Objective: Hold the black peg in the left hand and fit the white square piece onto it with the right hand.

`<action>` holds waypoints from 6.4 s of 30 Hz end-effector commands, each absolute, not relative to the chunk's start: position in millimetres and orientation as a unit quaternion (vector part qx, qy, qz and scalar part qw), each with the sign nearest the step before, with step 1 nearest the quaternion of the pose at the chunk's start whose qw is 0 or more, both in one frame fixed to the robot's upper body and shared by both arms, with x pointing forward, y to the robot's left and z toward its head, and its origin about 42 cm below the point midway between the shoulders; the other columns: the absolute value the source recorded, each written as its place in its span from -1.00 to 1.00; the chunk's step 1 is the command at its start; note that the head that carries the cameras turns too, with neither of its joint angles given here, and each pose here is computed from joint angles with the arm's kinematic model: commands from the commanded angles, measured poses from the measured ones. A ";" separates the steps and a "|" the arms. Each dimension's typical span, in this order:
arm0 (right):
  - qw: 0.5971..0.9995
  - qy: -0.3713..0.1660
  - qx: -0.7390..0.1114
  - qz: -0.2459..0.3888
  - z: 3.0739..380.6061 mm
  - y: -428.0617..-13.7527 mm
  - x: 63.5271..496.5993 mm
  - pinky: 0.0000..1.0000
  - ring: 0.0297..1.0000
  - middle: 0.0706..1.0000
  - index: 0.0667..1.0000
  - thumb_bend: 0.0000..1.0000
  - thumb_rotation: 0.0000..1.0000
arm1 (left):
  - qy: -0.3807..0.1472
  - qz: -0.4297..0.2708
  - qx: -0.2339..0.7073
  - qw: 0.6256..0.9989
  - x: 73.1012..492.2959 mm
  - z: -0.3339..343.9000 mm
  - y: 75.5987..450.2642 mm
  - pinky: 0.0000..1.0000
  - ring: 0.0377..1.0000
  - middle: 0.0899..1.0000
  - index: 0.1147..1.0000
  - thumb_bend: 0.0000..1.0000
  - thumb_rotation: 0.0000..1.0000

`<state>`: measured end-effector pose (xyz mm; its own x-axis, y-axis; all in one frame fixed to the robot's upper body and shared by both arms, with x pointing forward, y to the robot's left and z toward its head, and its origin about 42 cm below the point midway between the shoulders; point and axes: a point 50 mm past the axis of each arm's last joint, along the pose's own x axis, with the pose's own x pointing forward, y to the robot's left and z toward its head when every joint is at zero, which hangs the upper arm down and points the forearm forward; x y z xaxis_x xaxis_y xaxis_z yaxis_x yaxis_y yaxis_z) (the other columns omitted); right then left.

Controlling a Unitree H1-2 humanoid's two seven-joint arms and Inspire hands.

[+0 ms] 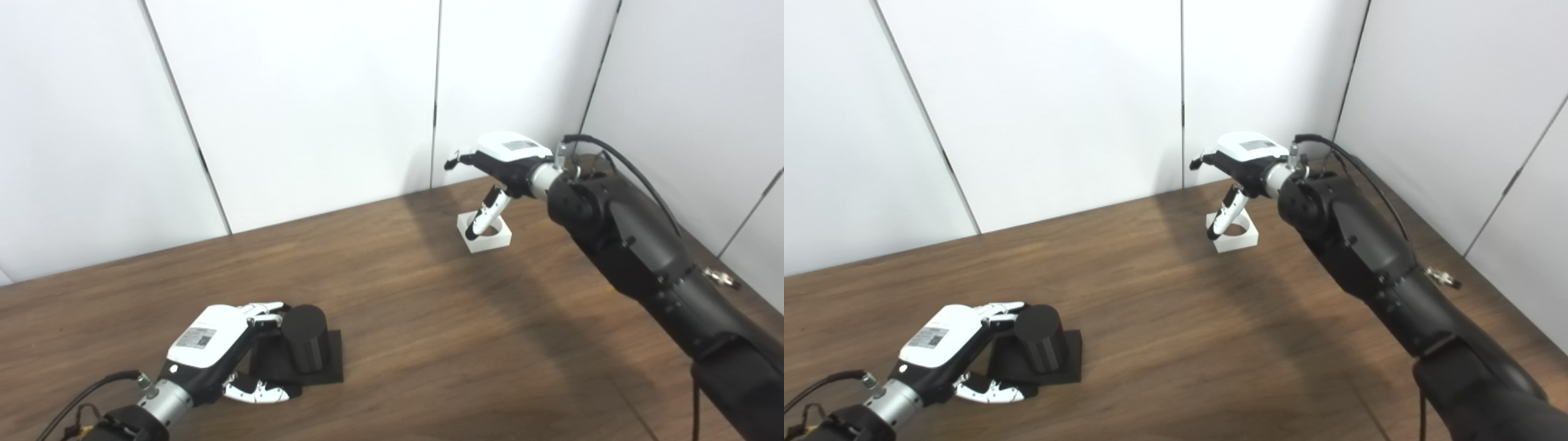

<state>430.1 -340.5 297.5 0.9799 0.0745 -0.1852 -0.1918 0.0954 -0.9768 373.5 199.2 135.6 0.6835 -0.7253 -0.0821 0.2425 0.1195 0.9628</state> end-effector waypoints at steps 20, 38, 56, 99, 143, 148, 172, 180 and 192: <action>0.709 0.108 -0.692 0.082 308.1 -353.5 453.1 0.85 0.90 0.92 0.82 1.00 -0.58 | -0.139 -0.405 0.600 0.676 342.1 95.3 215.1 0.50 0.66 0.68 0.05 0.85 -0.82; 0.704 0.135 -0.692 0.087 283.7 -361.3 456.8 0.76 0.84 0.87 0.75 0.95 -0.70 | -0.137 -0.405 0.601 0.675 340.0 96.0 219.8 0.52 0.67 0.69 0.08 0.86 -0.65; 0.697 0.167 -0.691 0.091 254.2 -374.1 466.5 0.61 0.77 0.81 0.62 0.81 -0.63 | -0.135 -0.409 0.600 0.674 337.5 99.4 220.2 0.51 0.68 0.70 0.11 0.85 -0.67; 0.682 0.144 -0.703 0.143 220.6 -343.9 476.8 0.78 0.66 0.48 -0.10 0.05 -0.72 | -0.136 -0.401 0.597 0.681 338.2 101.8 215.8 0.54 0.69 0.72 0.10 0.83 -0.61; 0.694 -0.172 -0.679 0.168 326.0 -265.8 415.2 0.52 0.58 0.40 -0.12 0.05 -0.74 | -0.126 -0.393 0.599 0.686 346.0 103.3 194.7 0.62 0.74 0.78 0.03 0.76 -0.49; 0.681 -0.211 -0.676 0.186 333.1 -252.0 408.9 0.42 0.52 0.38 -0.12 0.04 -0.73 | -0.128 -0.387 0.599 0.689 347.3 103.2 189.7 0.61 0.75 0.78 0.02 0.77 -0.49; 0.664 -0.276 -0.642 0.265 343.9 -194.1 378.7 0.43 0.54 0.39 -0.12 0.04 -0.73 | -0.130 -0.384 0.598 0.692 348.2 106.3 180.8 0.62 0.74 0.77 0.02 0.80 -0.50; 0.662 -0.278 -0.636 0.283 338.5 -178.6 372.2 0.47 0.55 0.40 -0.12 0.04 -0.73 | -0.128 -0.382 0.598 0.693 348.8 107.1 179.3 0.61 0.74 0.78 0.01 0.79 -0.50; 0.659 -0.277 -0.629 0.305 323.4 -165.4 370.8 0.49 0.53 0.37 -0.12 0.05 -0.73 | -0.131 -0.386 0.600 0.688 348.1 104.0 174.9 0.61 0.75 0.79 0.03 0.79 -0.47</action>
<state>370.5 -169.4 307.1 0.6796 0.7296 -0.0767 -0.1222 0.0095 -0.9925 366.7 182.1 140.0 0.7184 -0.6868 -0.1110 0.2640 0.1215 0.9568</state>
